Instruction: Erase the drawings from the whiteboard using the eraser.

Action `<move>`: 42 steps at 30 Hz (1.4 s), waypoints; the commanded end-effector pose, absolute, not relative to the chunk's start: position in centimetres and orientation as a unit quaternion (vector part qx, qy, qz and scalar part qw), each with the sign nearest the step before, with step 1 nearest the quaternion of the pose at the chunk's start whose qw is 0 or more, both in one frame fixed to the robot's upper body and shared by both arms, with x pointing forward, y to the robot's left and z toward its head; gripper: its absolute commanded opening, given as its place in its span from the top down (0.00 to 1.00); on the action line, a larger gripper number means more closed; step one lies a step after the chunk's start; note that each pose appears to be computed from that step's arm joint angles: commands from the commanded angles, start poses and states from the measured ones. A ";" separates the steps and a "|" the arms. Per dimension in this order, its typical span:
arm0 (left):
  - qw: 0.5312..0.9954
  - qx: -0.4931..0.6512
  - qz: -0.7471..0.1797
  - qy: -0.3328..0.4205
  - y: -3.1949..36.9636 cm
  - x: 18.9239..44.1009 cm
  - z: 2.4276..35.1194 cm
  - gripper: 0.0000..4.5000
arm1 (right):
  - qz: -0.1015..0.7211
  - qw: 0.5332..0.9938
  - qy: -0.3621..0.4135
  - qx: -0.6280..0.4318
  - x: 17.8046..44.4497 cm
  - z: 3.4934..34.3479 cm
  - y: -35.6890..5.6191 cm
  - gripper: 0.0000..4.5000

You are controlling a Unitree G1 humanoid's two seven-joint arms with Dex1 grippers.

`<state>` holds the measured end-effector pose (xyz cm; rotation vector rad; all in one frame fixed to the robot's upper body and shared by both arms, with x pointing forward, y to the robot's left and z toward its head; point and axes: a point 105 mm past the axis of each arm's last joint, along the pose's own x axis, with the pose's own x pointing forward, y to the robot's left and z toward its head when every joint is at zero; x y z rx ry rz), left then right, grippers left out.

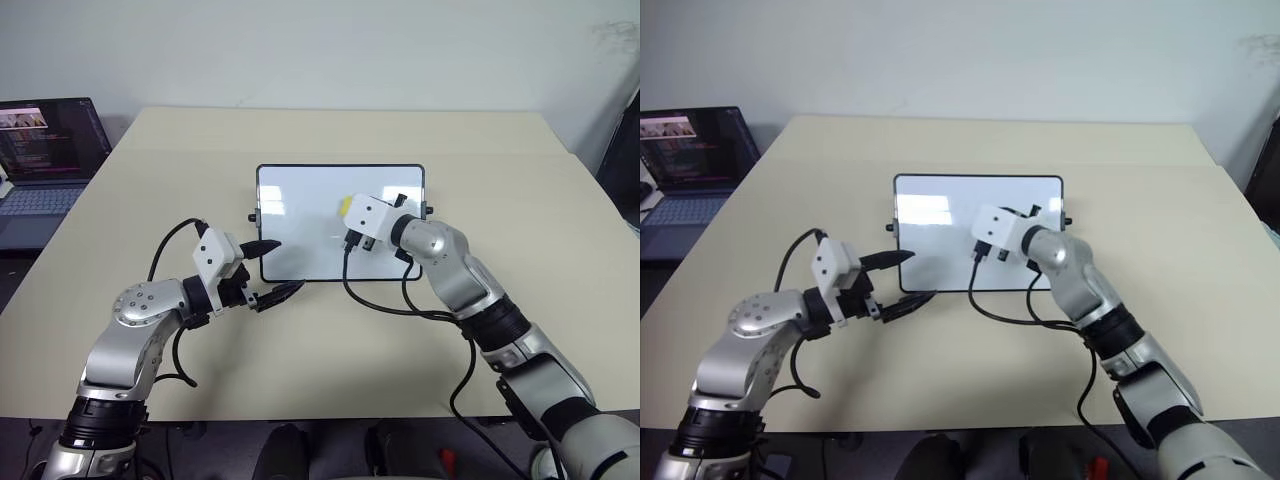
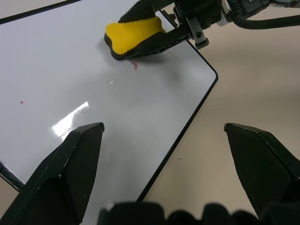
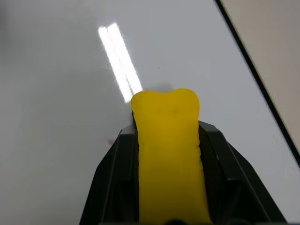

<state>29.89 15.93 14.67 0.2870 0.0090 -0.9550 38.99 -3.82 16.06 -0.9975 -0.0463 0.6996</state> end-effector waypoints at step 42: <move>0.878 0.142 -0.455 -0.046 14.4 30.5 16.0 0.00 | 0.355 0.914 -0.031 -0.196 30.8 19.5 -7.9 0.71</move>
